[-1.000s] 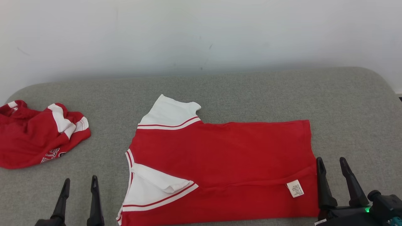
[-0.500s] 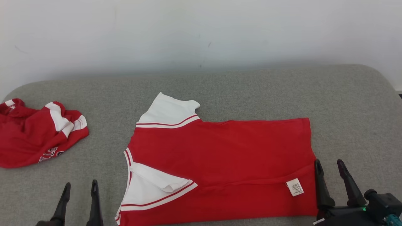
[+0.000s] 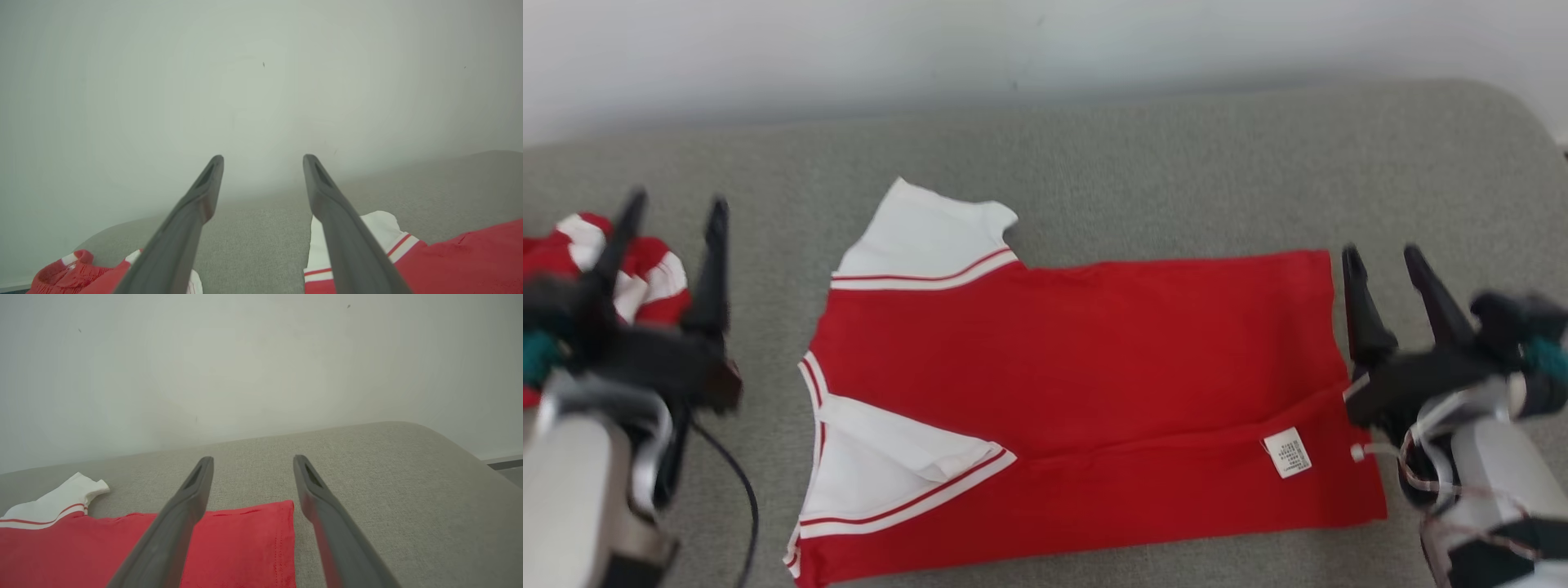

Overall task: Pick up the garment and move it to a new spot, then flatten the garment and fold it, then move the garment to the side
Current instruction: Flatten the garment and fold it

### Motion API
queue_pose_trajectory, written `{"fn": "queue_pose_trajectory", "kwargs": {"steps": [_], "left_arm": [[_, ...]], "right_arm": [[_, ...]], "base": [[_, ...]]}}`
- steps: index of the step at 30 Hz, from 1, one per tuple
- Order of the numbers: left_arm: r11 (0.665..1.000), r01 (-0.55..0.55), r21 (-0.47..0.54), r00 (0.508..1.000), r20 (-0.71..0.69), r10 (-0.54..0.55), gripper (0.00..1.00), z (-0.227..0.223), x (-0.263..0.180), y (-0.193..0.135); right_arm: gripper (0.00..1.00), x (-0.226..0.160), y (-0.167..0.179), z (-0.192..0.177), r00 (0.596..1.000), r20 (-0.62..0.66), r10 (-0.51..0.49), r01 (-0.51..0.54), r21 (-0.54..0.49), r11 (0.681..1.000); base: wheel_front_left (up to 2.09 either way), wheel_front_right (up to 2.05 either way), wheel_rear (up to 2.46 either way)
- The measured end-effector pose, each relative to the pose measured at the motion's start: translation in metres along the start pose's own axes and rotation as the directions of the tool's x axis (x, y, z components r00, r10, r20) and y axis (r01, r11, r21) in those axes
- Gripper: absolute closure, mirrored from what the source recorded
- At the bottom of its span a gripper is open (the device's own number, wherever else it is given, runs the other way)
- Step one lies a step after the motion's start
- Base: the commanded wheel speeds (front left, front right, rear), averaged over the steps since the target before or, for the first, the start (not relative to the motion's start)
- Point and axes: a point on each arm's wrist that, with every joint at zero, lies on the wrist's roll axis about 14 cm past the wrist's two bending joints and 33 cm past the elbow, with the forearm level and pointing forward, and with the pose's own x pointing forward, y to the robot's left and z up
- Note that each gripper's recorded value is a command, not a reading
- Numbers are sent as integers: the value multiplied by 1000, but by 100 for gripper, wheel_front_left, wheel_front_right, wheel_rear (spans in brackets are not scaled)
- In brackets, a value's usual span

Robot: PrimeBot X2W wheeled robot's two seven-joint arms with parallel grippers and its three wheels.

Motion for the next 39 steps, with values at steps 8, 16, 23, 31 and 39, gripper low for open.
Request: {"fn": "queue_pose_trajectory", "kwargs": {"steps": [8, 16, 23, 31, 39], "left_arm": [[998, 64, 21, 992, -109, -61, 0, -16, 78, 5], [983, 184, -16, 938, -298, -180, 0, -71, 126, -32], [960, 274, -61, 846, -460, -270, 0, -120, 137, -64], [947, 313, -64, 761, -580, -291, 0, -159, 137, -75], [943, 328, -59, 706, -647, -286, 0, -180, 134, -76]], "right_arm": [[0, 51, -10, -28, 986, -164, -18, 14, -24, 1000], [0, 59, -34, -59, 945, -318, -76, 61, -58, 996], [0, 59, -44, -70, 919, -382, -98, 78, -67, 995], [0, 63, -36, -85, 898, -433, -77, 55, -62, 997], [0, 69, -30, -88, 896, -441, -56, 32, -62, 998]], "base": [[0, 0, 0], [0, 0, 0], [0, 0, 0], [0, 0, 0], [0, 0, 0]]}}
